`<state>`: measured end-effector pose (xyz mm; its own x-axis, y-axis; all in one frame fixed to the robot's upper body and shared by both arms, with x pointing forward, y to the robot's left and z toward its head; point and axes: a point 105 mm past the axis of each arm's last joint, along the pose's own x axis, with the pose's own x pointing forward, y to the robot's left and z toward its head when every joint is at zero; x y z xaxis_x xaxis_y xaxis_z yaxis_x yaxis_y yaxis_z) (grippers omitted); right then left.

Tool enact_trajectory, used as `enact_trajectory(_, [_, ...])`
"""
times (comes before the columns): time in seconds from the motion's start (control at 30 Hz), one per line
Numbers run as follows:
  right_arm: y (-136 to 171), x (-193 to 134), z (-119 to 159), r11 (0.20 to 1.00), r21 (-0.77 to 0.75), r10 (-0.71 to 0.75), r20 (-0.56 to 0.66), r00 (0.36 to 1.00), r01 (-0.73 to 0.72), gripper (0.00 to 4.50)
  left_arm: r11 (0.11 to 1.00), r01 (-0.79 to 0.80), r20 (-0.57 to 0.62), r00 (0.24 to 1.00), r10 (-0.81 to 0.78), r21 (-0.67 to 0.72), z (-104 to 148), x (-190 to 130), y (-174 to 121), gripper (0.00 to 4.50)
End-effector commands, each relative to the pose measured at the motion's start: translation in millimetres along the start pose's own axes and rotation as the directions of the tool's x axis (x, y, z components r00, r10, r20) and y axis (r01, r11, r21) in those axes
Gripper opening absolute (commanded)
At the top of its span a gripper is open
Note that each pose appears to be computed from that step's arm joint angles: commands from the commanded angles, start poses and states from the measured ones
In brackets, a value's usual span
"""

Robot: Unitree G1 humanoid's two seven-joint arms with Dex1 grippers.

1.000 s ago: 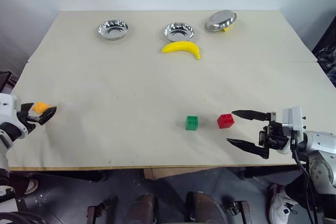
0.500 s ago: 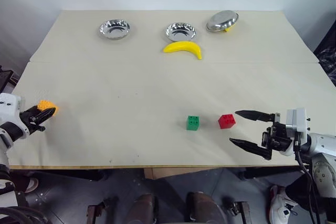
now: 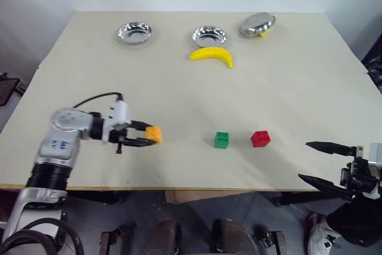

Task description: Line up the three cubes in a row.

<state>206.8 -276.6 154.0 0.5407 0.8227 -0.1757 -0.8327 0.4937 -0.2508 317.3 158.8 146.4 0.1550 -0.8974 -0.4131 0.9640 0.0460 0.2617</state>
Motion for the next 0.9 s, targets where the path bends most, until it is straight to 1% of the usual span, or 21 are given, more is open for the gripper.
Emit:
enact_trajectory(0.03, [2.6, -23.2, 1.2, 0.998, -0.022, -0.054, -0.036, 0.998, 0.053, 4.50, 0.999, 0.041, -0.028, 0.999, -0.040, 0.021, 1.9, 36.1, 5.6, 1.49])
enact_trajectory(0.07, [4.3, -25.6, 0.2, 0.998, -0.018, -0.067, -0.039, 0.997, 0.067, 4.50, 0.999, 0.052, -0.017, 0.999, -0.052, 0.014, 3.4, 43.7, 5.5, 1.49])
enact_trajectory(0.13, [9.8, -27.4, -0.8, 0.996, -0.009, -0.089, -0.035, 0.995, 0.089, 4.50, 0.997, 0.069, -0.041, 0.997, -0.068, 0.022, 1.6, 55.6, 5.3, 1.49])
enact_trajectory(0.2, [14.5, -26.6, -1.0, 0.995, -0.005, -0.101, -0.028, 0.994, 0.101, 4.50, 0.997, 0.076, -0.060, 0.995, -0.075, 0.025, -0.6, 60.6, 5.6, 1.49])
enact_trajectory(0.43, [22.5, -20.6, -2.6, 0.992, 0.003, -0.128, -0.009, 0.992, 0.128, 4.50, 0.999, 0.045, -0.093, 0.995, -0.042, 0.026, -5.6, 70.0, 12.1, 1.49])
enact_trajectory(0.57, [23.7, -19.7, -4.6, 0.991, 0.006, -0.134, -0.005, 0.991, 0.134, 4.50, 0.999, 0.034, -0.081, 0.996, -0.033, 0.016, -4.6, 76.7, 13.5, 1.49])
enact_trajectory(0.73, [22.8, -17.4, -6.2, 0.991, 0.004, -0.134, 0.004, 0.991, 0.134, 4.50, 1.000, -0.019, -0.065, 0.998, 0.020, 0.022, -2.2, 79.8, 23.3, 1.49])
enact_trajectory(0.9, [22.5, -15.2, -7.3, 0.992, 0.005, -0.126, 0.009, 0.992, 0.126, 4.50, 0.999, 0.041, -0.073, 0.996, -0.040, 0.013, -4.4, 79.9, 16.6, 1.49])
